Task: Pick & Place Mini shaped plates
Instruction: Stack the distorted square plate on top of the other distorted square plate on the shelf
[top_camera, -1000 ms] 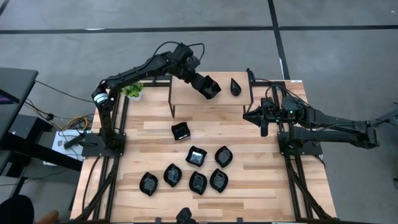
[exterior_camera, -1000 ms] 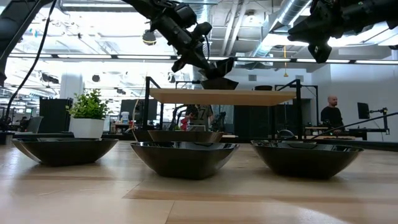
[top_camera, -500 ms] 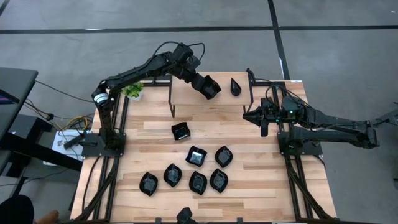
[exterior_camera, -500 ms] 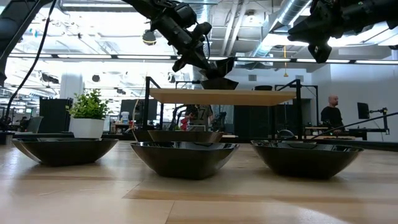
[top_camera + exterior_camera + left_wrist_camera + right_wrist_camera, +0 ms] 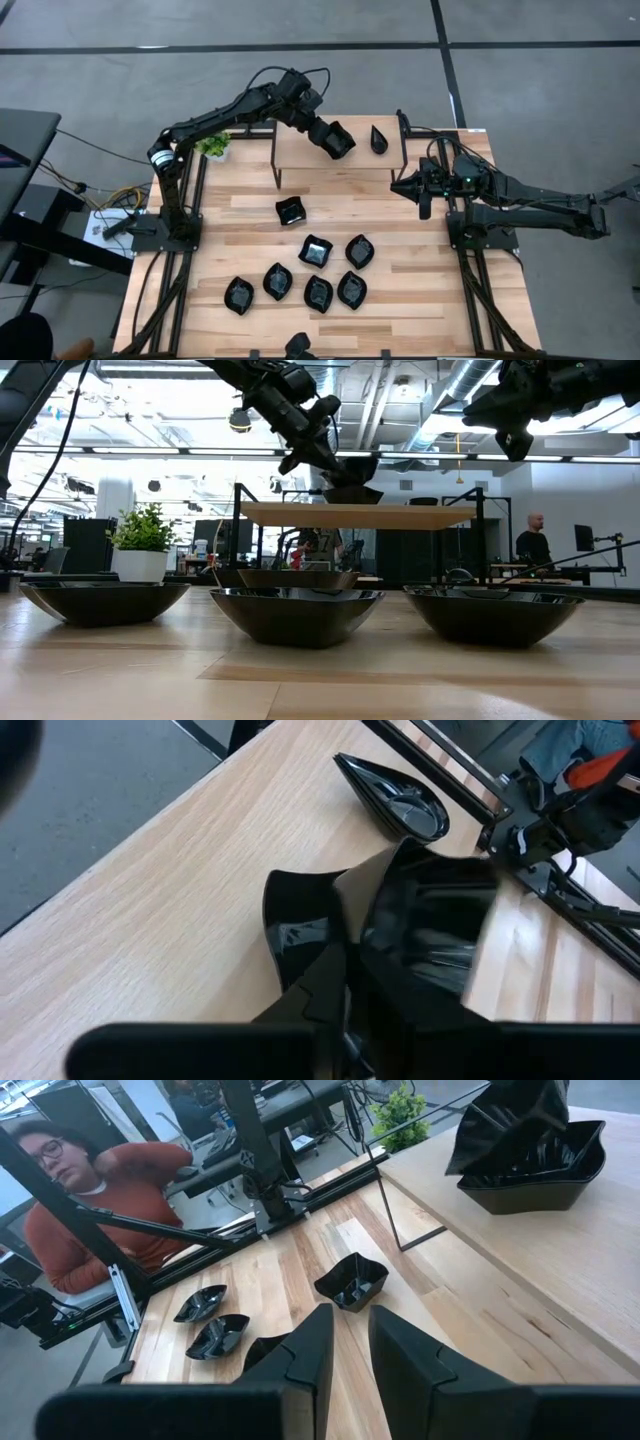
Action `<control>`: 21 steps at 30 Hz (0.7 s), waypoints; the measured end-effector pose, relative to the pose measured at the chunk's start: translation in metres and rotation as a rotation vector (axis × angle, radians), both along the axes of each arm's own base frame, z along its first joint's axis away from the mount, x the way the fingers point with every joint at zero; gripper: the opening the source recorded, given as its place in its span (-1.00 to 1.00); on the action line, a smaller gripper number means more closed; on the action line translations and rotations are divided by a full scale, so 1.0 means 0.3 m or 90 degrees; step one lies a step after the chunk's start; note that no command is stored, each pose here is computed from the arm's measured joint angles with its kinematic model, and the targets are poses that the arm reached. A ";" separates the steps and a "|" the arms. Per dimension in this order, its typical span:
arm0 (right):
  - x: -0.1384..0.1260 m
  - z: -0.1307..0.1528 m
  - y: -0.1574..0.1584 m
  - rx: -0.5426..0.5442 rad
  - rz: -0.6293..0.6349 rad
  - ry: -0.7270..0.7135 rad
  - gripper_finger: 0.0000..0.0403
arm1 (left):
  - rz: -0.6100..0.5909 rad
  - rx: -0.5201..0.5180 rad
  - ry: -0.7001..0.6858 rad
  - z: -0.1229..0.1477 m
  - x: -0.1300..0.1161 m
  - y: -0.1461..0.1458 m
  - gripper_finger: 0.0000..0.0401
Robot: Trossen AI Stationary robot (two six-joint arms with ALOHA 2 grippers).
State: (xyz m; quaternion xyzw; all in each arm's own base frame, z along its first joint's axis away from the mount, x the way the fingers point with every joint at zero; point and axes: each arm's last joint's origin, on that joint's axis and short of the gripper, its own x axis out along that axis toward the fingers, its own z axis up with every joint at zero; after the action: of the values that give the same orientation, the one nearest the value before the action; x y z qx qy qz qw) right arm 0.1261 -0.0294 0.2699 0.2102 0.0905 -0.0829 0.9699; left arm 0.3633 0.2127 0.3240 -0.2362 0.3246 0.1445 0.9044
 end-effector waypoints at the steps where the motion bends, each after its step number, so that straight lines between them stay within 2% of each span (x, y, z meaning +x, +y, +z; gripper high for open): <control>1: 0.000 0.000 0.000 0.000 0.000 0.000 -0.69 | 0.000 0.001 -0.001 0.000 0.000 0.000 -0.83; 11: 0.000 0.000 0.000 0.000 0.000 0.000 -0.69 | -0.012 0.030 -0.003 0.005 -0.003 0.009 -0.37; 15: 0.000 0.000 0.000 0.000 0.000 0.000 -0.69 | -0.004 0.032 -0.017 0.050 -0.035 0.000 -0.25; 18: 0.000 0.000 0.000 0.000 0.000 0.000 -0.69 | -0.018 0.021 -0.019 0.096 -0.056 -0.053 -0.21; 21: 0.000 0.000 0.000 0.000 0.000 0.000 -0.69 | -0.055 0.009 -0.006 0.132 -0.078 -0.146 -0.21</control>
State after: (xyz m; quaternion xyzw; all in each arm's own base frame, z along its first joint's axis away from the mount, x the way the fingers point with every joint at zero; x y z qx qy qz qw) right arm 0.1261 -0.0294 0.2699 0.2100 0.0906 -0.0829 0.9700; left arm 0.3398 0.1691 0.3637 -0.2163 0.3287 0.1068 0.9131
